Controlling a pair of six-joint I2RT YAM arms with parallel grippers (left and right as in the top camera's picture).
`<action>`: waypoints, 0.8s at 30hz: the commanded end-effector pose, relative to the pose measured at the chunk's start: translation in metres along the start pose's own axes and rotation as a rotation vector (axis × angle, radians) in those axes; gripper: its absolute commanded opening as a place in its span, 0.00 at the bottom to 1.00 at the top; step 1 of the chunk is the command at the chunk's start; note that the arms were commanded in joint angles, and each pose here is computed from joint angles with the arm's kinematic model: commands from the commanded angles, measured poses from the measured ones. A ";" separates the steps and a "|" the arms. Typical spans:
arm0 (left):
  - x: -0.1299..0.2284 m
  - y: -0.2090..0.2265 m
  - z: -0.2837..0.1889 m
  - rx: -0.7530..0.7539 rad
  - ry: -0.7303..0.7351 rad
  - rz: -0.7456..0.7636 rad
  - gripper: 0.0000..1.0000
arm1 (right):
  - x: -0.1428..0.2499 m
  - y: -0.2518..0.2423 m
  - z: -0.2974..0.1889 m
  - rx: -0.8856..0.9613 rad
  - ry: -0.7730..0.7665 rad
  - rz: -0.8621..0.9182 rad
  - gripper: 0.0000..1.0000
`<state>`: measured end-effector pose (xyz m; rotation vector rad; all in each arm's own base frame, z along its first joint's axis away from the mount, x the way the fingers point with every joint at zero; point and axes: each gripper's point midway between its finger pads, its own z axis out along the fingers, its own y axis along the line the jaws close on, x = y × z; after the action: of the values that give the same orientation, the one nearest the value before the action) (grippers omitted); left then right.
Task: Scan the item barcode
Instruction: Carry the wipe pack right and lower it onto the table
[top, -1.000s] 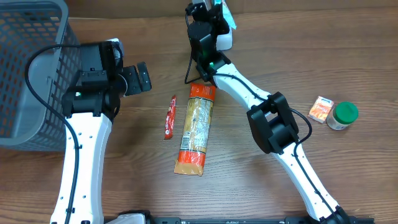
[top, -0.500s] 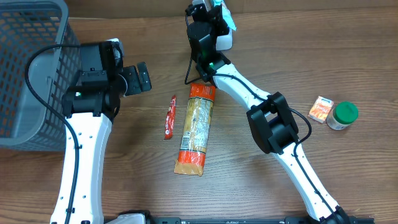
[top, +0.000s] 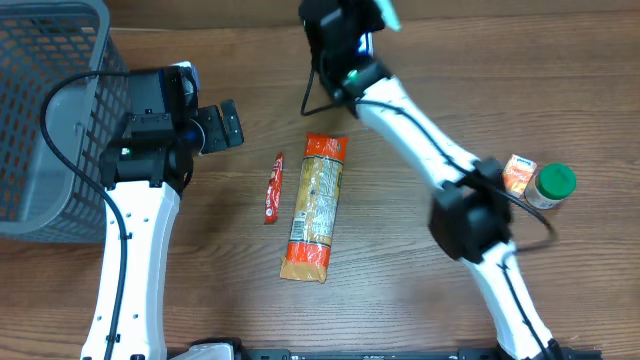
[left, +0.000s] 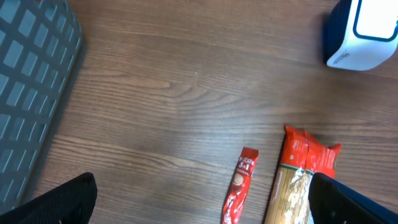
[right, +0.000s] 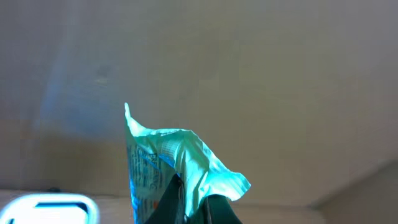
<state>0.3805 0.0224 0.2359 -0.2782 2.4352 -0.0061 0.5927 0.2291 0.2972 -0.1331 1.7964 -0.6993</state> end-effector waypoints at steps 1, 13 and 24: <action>-0.002 0.002 0.001 -0.012 -0.003 0.013 1.00 | -0.042 -0.091 -0.042 -0.006 0.006 0.275 0.03; -0.002 0.002 0.001 -0.012 -0.003 0.013 1.00 | 0.123 -0.129 -0.089 -0.481 0.778 0.306 0.04; -0.002 0.002 0.001 -0.012 -0.004 0.013 1.00 | 0.281 -0.118 -0.115 -0.455 1.307 0.142 0.04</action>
<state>0.3806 0.0223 0.2359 -0.2777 2.4349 -0.0063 0.3736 0.0564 0.1701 0.1971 3.0874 -0.2018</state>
